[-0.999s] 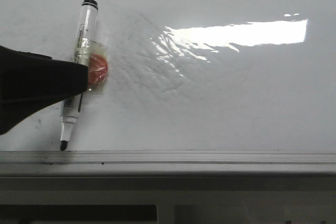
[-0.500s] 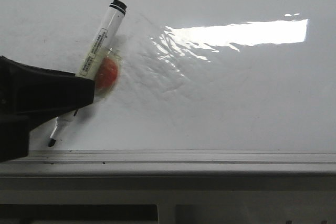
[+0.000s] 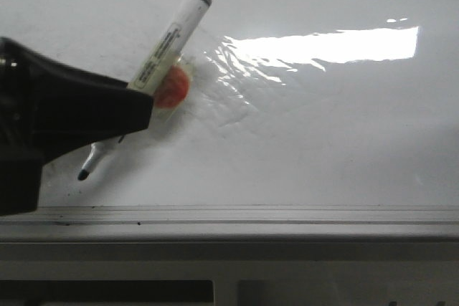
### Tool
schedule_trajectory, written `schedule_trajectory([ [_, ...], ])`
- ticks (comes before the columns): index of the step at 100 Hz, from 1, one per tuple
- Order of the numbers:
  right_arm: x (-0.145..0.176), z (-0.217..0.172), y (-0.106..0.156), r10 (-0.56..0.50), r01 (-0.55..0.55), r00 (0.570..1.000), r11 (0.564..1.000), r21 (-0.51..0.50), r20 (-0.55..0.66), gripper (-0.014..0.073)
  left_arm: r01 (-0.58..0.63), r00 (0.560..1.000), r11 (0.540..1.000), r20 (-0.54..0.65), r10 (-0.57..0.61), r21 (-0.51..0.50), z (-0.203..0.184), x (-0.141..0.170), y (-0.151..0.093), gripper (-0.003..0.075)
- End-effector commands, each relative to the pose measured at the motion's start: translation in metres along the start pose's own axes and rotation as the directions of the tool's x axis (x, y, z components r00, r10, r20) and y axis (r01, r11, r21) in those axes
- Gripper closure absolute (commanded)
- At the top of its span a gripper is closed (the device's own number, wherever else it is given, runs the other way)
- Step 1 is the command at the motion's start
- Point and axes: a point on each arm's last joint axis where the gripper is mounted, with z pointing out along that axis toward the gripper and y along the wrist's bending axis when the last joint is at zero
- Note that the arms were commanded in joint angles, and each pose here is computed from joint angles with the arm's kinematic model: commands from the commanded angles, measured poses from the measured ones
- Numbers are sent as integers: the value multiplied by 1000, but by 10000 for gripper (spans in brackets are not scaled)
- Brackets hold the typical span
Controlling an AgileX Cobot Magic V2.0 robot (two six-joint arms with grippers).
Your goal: Write number 8 on whiteboard
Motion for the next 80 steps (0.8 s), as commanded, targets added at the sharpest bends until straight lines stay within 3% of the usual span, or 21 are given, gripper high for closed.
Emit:
schedule_trajectory([
  [1, -30, 7, 12, -47, 54, 996, 994, -90, 70, 587, -106, 988, 994, 114, 101, 41, 0, -29, -4, 741],
  [17, -51, 28, 43, -107, 120, 992, 960, -251, 64, 333, -266, 951, 958, 188, 243, 107, -1, -37, -12, 741],
  [24, -58, 34, 55, -126, 142, 990, 943, -302, 69, 272, -307, 939, 944, 198, 279, 124, -1, -37, -15, 741],
  [37, -67, 43, 73, -110, 132, 991, 921, -368, 81, 268, -326, 933, 936, 207, 295, 133, -1, -37, -16, 741],
  [68, -66, 70, 83, -60, 76, 997, 925, -371, 55, 277, -337, 926, 931, 227, 302, 138, -2, -39, -17, 741],
  [80, -67, 74, 85, -61, 74, 997, 926, -371, 46, 356, -354, 920, 924, 234, 316, 146, -2, -39, -18, 741],
])
